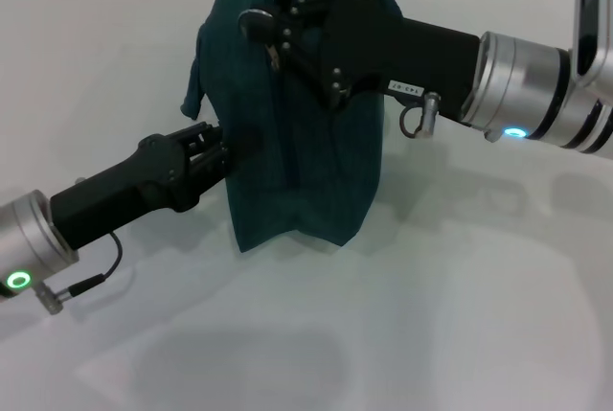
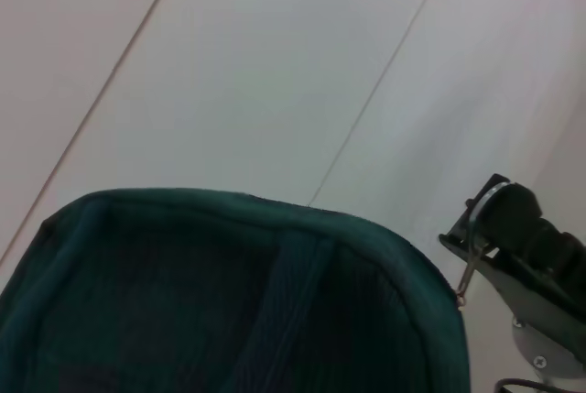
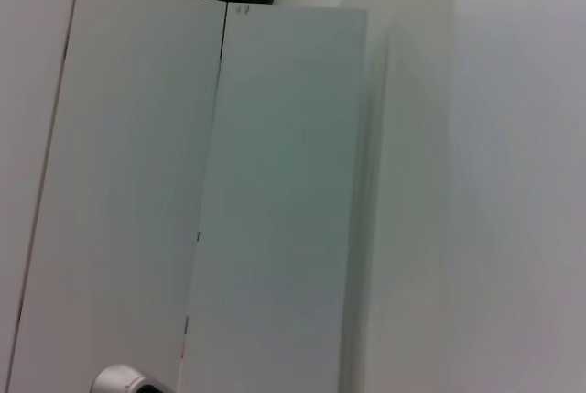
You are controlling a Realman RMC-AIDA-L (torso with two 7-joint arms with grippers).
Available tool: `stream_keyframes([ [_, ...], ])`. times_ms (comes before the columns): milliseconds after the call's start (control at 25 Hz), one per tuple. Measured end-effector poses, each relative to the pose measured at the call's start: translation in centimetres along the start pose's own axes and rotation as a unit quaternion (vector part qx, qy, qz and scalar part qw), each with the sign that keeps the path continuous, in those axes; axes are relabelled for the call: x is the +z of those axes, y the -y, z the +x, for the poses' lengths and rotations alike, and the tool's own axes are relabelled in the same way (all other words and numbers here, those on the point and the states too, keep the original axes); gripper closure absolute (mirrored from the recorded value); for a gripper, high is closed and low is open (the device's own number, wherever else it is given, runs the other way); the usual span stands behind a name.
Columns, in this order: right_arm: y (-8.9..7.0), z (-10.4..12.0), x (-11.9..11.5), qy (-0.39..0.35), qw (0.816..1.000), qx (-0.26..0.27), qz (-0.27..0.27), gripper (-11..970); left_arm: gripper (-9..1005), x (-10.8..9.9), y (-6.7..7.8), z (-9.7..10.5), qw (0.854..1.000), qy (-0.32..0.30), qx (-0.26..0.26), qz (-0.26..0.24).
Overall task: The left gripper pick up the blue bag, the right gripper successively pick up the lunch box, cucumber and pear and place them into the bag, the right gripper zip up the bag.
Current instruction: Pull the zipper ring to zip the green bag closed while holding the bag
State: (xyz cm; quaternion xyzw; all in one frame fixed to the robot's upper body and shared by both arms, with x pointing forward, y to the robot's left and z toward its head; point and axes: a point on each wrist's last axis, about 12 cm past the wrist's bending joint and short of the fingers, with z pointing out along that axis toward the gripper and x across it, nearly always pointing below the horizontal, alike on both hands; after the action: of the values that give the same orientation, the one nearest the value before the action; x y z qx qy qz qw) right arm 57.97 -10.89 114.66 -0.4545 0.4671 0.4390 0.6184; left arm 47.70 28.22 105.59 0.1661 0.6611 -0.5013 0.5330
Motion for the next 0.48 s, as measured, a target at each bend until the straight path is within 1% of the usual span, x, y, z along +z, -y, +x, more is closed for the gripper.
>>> stream_keyframes([
  [280, 0.14, 0.06, -0.2, 0.0, 1.0, 0.021, 0.005, 953, 754, 0.33, 0.21, 0.06, 0.999, -0.008, 0.031, 0.014],
  [480, 0.77, -0.3, -0.52, 0.007, 0.999, 0.044, 0.018, 953, 809, 0.61, 0.4, 0.3, 0.998, -0.017, 0.054, 0.025],
])
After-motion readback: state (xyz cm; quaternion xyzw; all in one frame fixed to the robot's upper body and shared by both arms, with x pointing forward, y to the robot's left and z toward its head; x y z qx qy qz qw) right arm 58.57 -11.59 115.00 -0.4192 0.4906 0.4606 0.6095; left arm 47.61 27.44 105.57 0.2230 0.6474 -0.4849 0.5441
